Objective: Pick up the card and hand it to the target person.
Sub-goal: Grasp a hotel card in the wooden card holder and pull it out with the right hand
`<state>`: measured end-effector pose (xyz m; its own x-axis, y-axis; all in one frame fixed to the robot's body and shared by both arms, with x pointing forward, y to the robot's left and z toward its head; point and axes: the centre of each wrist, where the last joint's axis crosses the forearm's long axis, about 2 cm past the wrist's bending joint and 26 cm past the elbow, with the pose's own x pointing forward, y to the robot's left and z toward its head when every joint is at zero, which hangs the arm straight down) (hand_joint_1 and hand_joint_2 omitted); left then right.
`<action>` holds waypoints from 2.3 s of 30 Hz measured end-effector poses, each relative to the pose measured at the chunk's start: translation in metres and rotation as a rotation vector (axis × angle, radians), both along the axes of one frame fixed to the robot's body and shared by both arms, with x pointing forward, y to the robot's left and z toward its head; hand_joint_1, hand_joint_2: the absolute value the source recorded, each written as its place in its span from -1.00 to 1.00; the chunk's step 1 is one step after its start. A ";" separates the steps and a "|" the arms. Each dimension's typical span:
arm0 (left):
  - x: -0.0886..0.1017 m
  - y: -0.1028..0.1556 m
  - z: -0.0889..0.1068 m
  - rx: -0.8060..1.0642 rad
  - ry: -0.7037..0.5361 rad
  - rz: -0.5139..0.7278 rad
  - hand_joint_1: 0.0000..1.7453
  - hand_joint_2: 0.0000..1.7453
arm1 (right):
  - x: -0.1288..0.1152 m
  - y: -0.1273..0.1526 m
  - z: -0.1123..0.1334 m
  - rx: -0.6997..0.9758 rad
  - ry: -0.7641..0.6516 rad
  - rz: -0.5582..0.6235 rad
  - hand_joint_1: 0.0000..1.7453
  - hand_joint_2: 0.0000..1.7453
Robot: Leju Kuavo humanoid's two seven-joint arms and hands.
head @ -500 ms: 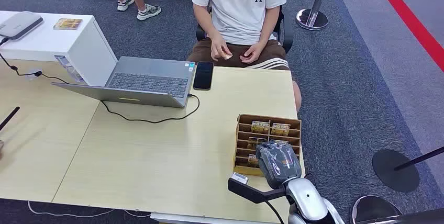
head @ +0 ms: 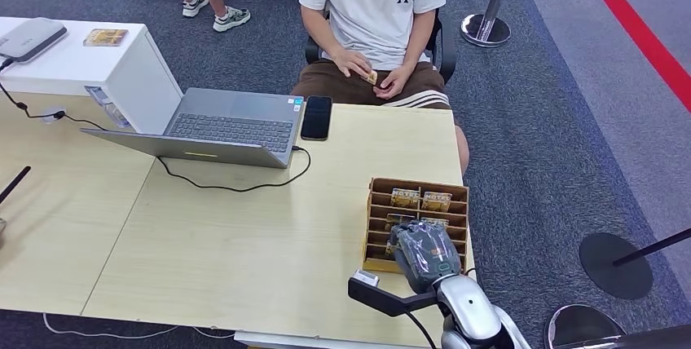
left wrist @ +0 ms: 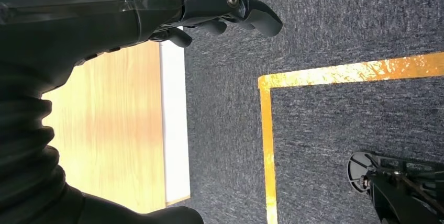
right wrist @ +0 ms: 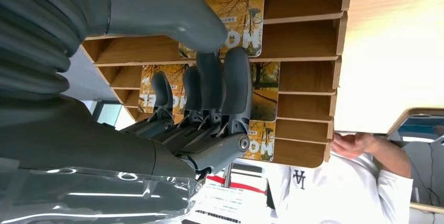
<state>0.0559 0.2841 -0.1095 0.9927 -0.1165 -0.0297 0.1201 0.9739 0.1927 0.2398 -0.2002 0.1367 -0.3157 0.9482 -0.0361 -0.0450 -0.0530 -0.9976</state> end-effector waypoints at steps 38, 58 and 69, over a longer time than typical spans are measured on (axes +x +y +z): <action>0.000 0.000 0.000 0.001 0.001 -0.015 -1.00 1.00 | 0.002 -0.006 0.008 0.021 -0.012 -0.035 0.28 1.00; 0.000 -0.002 0.000 -0.005 0.009 -0.024 -1.00 1.00 | 0.006 -0.007 -0.001 0.023 0.029 -0.036 0.23 1.00; 0.000 -0.002 0.000 -0.006 0.006 -0.031 -1.00 1.00 | 0.007 -0.010 -0.001 0.027 0.029 -0.053 0.22 1.00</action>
